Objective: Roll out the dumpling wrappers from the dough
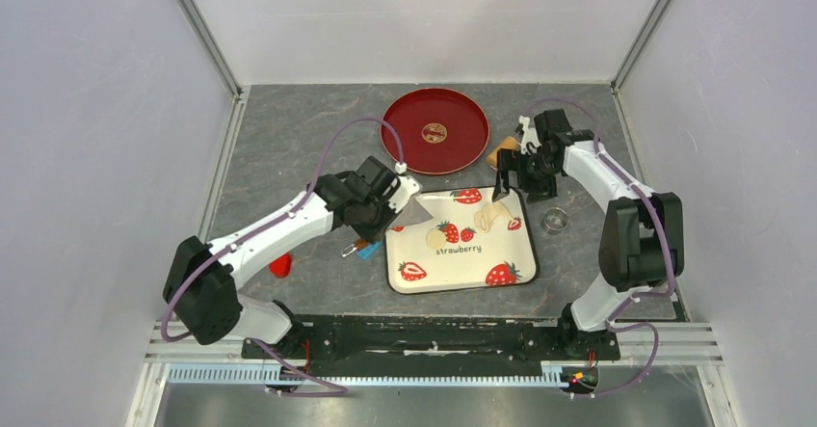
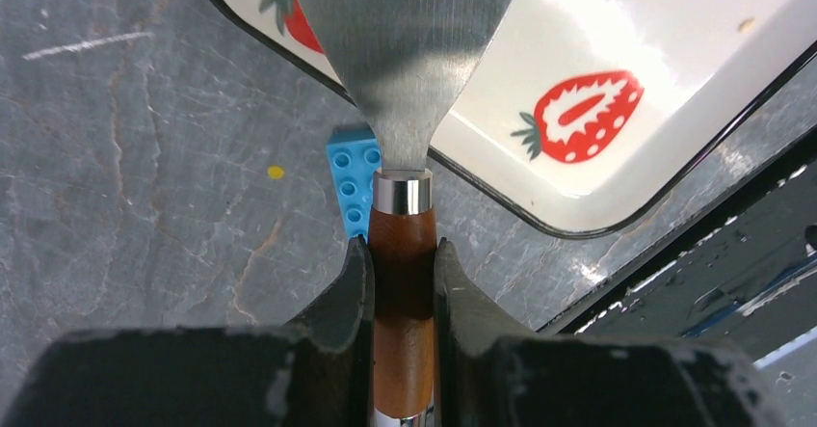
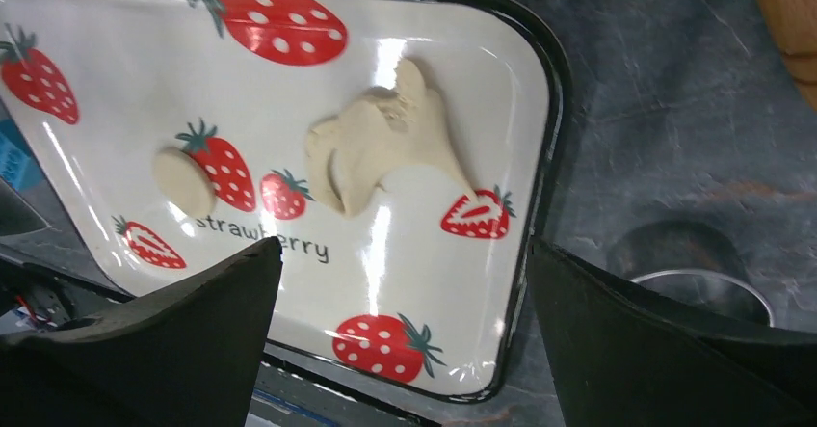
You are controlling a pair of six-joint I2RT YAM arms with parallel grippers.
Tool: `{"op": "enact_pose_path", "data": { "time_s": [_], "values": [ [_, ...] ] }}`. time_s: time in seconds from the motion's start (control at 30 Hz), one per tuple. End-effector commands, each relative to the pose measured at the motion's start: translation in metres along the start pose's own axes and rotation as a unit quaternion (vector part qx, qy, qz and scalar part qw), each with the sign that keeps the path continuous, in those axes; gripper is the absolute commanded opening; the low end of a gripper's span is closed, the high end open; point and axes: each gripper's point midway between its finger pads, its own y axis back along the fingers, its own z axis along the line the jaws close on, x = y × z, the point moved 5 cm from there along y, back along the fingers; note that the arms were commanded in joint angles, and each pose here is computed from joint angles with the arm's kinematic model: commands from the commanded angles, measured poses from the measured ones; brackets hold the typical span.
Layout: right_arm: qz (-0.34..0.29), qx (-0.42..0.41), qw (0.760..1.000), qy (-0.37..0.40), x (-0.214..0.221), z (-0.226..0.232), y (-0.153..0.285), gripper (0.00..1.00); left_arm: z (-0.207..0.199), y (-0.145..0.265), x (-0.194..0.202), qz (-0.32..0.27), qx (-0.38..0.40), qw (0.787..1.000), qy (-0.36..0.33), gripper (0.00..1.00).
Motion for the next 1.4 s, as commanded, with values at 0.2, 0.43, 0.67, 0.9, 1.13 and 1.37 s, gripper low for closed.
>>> {"op": "enact_pose_path", "data": {
  "time_s": [0.2, 0.43, 0.67, 0.9, 1.13, 1.37],
  "values": [
    [0.031, 0.049, 0.998, -0.026, 0.032, -0.043, 0.012, 0.98, -0.007, -0.006, 0.029, 0.046, -0.03, 0.998, 0.007, 0.02],
    [0.058, 0.046, 0.997, -0.029, 0.051, -0.054, 0.005, 0.98, -0.006, -0.013, 0.034, 0.083, -0.06, 0.995, -0.001, 0.02],
    [0.068, 0.043, 0.996, -0.029, 0.058, -0.054, 0.003, 0.95, -0.006, -0.025, 0.032, 0.107, -0.068, 0.992, -0.012, 0.02],
    [0.071, 0.039, 0.996, -0.038, 0.071, -0.054, 0.001, 0.96, -0.01, -0.035, 0.028, 0.122, -0.069, 0.99, -0.03, 0.02],
    [0.071, 0.048, 0.996, -0.033, 0.075, -0.055, 0.003, 0.98, -0.006, -0.043, 0.025, 0.134, -0.084, 0.987, -0.033, 0.02],
    [0.036, 0.08, 0.996, -0.02, 0.047, -0.054, 0.028, 0.98, -0.01, -0.052, 0.027, 0.143, -0.078, 0.986, -0.041, 0.02]
  ]
}}
